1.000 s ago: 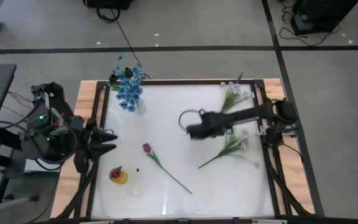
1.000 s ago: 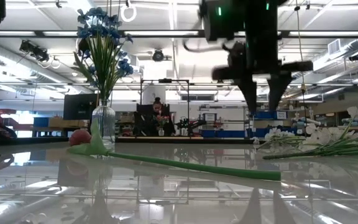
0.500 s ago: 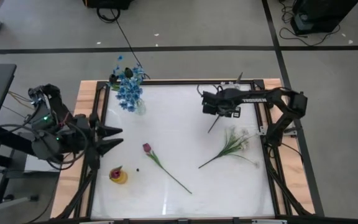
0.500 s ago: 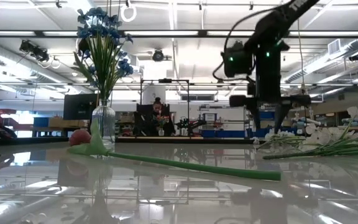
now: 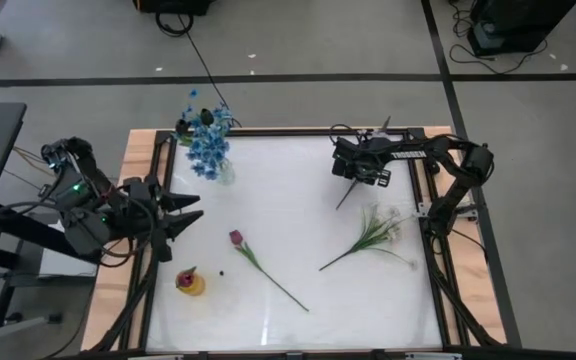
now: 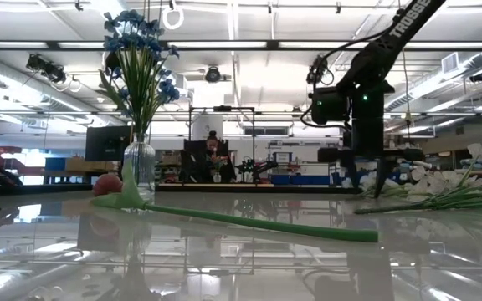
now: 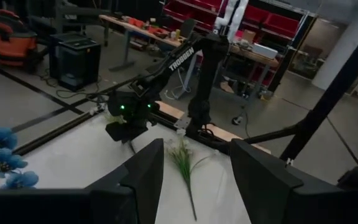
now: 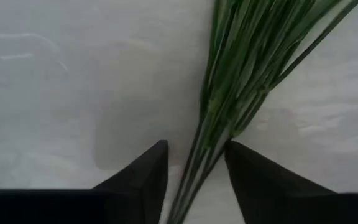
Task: Sort flowers into vase by color
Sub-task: Put the top white flowers in the yellow vase
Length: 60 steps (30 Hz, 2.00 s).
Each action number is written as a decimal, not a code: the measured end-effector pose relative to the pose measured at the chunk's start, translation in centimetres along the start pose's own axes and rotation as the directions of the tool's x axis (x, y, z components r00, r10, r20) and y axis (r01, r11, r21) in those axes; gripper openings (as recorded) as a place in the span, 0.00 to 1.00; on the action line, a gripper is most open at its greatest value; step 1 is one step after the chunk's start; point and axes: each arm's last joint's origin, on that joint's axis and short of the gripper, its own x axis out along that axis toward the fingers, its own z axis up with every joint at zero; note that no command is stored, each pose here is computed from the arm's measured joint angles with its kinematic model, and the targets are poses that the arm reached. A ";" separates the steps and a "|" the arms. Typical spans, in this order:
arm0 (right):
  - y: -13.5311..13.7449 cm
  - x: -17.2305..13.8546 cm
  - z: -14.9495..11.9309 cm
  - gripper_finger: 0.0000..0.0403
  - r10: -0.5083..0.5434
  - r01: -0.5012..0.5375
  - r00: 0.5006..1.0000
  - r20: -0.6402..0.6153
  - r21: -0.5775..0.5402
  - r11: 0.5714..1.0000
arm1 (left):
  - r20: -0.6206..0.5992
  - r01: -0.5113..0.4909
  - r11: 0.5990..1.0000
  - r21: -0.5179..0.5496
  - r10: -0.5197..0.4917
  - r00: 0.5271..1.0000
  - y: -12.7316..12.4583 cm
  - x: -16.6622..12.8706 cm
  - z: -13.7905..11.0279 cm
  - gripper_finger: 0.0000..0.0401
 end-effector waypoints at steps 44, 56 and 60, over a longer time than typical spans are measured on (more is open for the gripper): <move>4.1 -21.0 -19.9 0.02 0.980 -0.469 -0.141 -0.140 -0.863 -0.190 | -0.176 0.091 0.996 0.022 -0.086 0.981 1.9 6.5 1.1 0.56; 4.5 -23.3 -20.2 0.02 0.970 -0.316 -0.167 -0.175 -0.923 -0.220 | -0.033 0.187 0.966 0.177 -0.184 0.982 1.2 12.4 2.3 0.75; 4.5 -23.0 -20.3 0.02 0.973 -0.297 -0.142 -0.180 -0.930 -0.216 | -0.011 0.230 0.960 0.161 -0.231 0.973 1.0 13.9 2.4 0.73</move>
